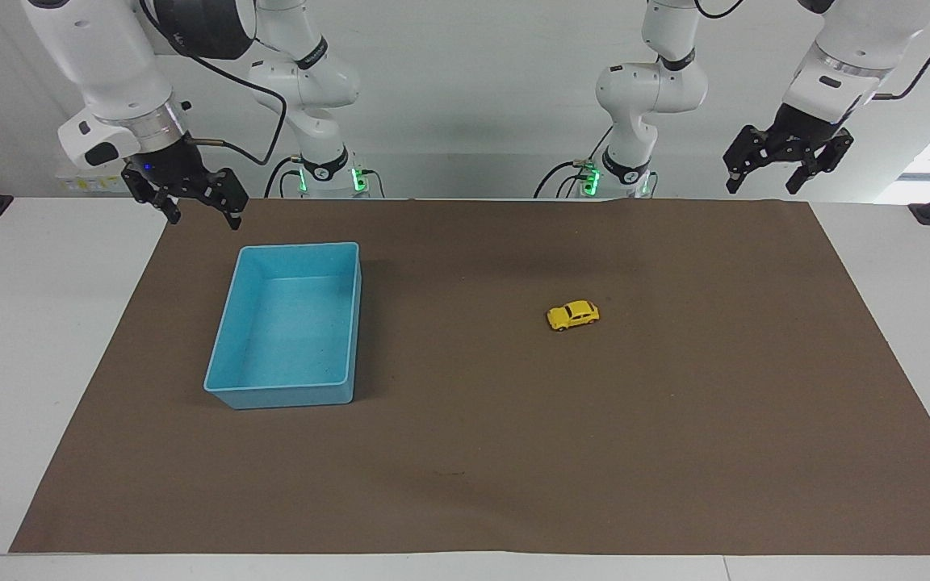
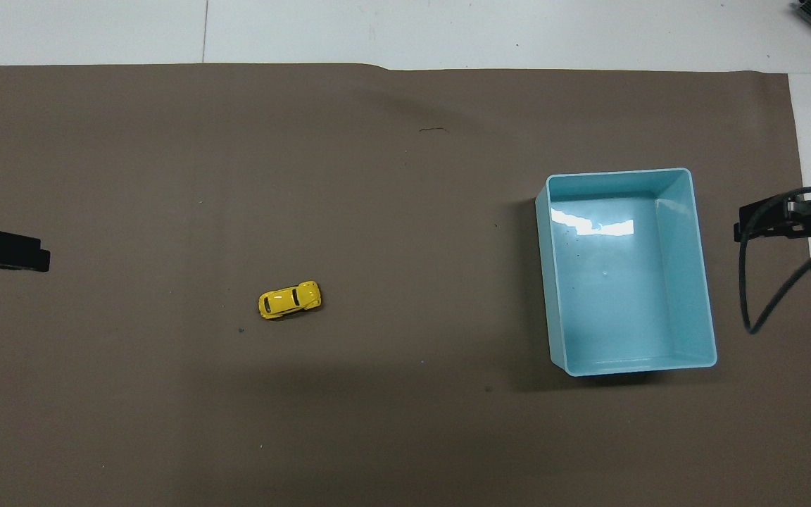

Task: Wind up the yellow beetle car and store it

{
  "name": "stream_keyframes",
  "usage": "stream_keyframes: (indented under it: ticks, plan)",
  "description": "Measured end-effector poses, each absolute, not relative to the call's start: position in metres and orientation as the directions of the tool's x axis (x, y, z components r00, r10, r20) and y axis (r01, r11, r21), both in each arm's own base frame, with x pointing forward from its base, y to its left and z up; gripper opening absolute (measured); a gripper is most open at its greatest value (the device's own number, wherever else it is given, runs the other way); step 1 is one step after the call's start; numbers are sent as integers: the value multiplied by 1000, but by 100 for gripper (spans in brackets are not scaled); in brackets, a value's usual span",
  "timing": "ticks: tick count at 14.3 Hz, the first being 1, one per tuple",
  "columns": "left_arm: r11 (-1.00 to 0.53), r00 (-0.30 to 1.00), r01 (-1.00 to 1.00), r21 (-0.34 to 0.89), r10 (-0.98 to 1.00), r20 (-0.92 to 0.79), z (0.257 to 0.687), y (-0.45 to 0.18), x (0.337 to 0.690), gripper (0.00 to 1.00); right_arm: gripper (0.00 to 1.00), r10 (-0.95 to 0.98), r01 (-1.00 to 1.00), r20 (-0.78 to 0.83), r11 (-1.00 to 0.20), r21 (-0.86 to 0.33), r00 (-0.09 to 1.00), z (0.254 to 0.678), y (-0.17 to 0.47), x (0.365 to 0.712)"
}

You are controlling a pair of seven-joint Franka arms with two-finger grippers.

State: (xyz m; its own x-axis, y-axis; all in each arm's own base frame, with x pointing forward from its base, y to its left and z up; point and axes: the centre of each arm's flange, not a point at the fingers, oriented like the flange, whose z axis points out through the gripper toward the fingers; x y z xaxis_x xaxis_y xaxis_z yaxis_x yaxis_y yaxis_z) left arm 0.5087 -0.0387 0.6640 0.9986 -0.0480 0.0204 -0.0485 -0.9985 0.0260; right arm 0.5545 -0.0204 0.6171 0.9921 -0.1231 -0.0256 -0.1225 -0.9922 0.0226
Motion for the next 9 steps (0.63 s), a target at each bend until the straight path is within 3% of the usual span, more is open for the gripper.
stream_keyframes:
  ticks: [9]
  plan:
    - [-999, 999, -26, 27, -26, 21, 664, -27, 509, 100, 100, -123, -123, -26, -992, 23, 992, 617, -20, 554]
